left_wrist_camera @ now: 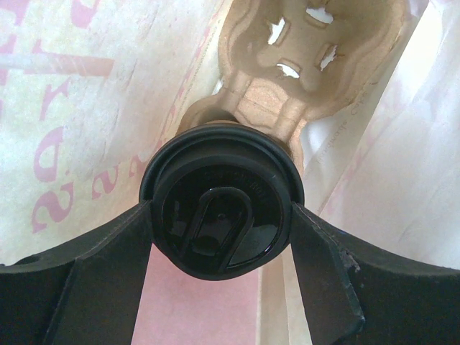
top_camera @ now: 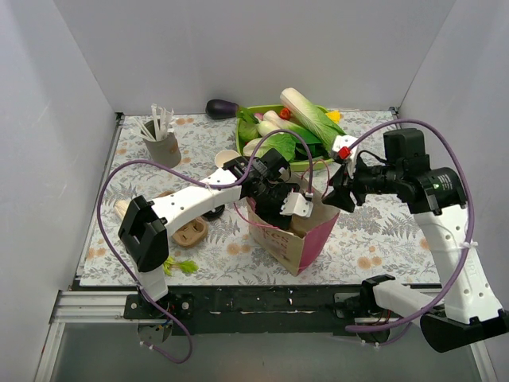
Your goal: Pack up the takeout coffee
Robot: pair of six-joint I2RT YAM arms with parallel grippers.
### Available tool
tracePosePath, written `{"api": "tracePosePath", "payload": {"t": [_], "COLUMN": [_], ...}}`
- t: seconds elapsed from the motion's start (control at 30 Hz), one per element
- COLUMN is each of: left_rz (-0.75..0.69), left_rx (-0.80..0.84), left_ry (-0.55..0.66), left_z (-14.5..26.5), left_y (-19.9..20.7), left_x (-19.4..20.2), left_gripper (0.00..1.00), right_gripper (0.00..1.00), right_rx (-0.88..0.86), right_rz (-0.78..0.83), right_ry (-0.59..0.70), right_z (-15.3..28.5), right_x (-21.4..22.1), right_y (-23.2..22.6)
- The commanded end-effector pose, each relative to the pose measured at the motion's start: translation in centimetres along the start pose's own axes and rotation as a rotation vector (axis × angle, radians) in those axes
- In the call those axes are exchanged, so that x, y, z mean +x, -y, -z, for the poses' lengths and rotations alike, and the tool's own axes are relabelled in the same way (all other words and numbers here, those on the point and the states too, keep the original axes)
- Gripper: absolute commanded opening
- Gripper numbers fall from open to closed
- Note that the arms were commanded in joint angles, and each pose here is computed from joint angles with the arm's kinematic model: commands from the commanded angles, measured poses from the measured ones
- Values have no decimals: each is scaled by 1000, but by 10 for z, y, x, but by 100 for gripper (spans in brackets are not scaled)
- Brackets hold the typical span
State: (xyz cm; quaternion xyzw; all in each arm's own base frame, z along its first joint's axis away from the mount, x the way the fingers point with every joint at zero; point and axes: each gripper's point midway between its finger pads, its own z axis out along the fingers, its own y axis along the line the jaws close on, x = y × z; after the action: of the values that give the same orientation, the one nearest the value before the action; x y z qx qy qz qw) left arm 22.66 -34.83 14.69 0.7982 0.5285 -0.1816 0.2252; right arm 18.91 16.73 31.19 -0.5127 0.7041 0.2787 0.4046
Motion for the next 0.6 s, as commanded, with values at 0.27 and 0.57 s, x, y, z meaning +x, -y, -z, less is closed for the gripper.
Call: {"api": "tracePosePath", "payload": {"t": [0.27, 0.57], "left_rz": [104, 148], "left_rx": [67, 63], "left_ry": [-68, -79], "left_z": [-9, -6], "left_y": [24, 28], "left_x": [22, 23], "left_gripper": [0, 0], "right_gripper": [65, 65], "right_rx": [202, 233], "right_rz": [-1, -3], "right_ry": [76, 91], "right_z": [41, 47], "right_x": [-40, -42], "right_y": [8, 7]}}
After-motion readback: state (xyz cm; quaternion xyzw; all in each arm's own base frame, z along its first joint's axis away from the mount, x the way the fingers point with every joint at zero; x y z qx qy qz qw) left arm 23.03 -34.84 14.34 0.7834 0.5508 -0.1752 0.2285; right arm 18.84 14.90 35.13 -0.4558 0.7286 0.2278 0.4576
